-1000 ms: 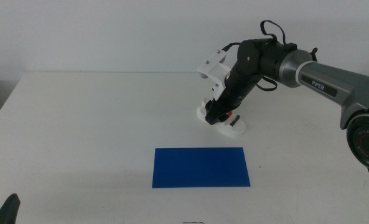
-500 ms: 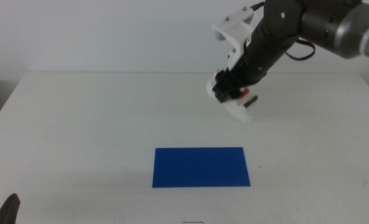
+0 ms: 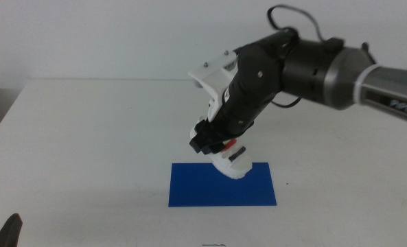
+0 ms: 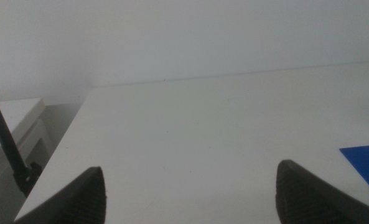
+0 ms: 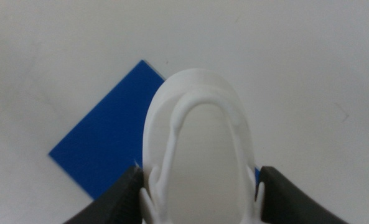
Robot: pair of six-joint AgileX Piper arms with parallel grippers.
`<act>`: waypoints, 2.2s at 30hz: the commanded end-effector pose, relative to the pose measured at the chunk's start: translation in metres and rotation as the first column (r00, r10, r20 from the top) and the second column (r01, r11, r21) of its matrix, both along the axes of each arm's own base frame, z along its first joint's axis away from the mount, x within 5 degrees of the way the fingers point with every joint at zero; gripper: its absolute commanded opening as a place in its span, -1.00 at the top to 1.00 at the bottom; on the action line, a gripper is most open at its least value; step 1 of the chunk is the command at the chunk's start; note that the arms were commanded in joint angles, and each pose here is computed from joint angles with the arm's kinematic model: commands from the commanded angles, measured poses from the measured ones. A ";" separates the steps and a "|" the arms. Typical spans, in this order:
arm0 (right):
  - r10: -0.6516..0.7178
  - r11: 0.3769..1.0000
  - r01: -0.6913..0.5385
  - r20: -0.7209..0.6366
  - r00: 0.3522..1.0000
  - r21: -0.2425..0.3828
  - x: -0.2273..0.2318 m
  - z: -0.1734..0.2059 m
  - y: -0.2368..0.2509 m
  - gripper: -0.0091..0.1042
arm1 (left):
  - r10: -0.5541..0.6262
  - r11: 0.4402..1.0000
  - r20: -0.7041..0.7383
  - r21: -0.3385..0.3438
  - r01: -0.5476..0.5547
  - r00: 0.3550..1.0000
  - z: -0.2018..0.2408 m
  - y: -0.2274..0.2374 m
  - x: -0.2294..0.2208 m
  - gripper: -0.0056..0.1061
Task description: Use one arm to grab the shoe from the table and place it on the mat.
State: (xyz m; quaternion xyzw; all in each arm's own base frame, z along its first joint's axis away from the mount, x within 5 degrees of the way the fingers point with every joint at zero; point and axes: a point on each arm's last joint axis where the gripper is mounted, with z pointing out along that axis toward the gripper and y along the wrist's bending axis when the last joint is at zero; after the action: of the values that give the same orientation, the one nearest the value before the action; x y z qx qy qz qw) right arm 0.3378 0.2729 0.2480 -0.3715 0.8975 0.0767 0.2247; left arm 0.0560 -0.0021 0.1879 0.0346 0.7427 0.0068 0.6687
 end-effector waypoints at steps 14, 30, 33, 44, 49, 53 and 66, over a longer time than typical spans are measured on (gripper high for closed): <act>-0.130 0.989 0.130 0.000 0.991 0.074 0.006 0.005 0.003 0.86 | -0.001 1.000 0.104 -0.027 0.004 0.995 0.010 0.000 -0.001 -0.78; -0.629 0.704 0.684 -0.278 0.726 0.193 0.007 0.004 0.000 0.86 | -0.001 1.000 0.104 -0.027 0.004 0.995 0.010 0.000 -0.001 -0.78; -0.721 0.611 0.771 -0.278 0.635 0.179 0.009 0.004 -0.006 0.86 | -0.001 1.000 0.104 -0.027 0.004 0.995 0.010 0.000 -0.001 -0.78; -0.954 -0.125 0.985 -0.287 -0.087 0.116 -0.015 0.001 -0.013 0.86 | -0.001 1.000 0.104 -0.027 0.004 0.995 0.010 0.000 -0.001 -0.78; -0.921 -0.340 0.927 -0.257 -0.294 0.156 -0.037 0.006 -0.003 0.86 | -0.001 1.000 0.104 -0.027 0.004 0.995 0.010 0.000 -0.001 -0.78; -0.904 -0.357 0.926 -0.293 -0.311 0.119 -0.038 0.009 0.000 0.86 | -0.001 1.000 0.104 -0.027 0.004 0.995 0.010 0.000 -0.001 -0.78; -0.872 -0.393 0.920 -0.323 -0.367 0.014 -0.040 0.001 0.003 0.86 | -0.001 1.000 0.104 -0.027 0.004 0.995 0.010 0.000 -0.001 -0.78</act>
State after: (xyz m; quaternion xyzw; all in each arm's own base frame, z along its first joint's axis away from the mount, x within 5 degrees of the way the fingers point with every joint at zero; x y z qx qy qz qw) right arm 0.2998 0.2893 0.2192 0.5598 0.8165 0.0227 0.1396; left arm 0.0560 -0.0021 0.1879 0.0346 0.7427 0.0068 0.6687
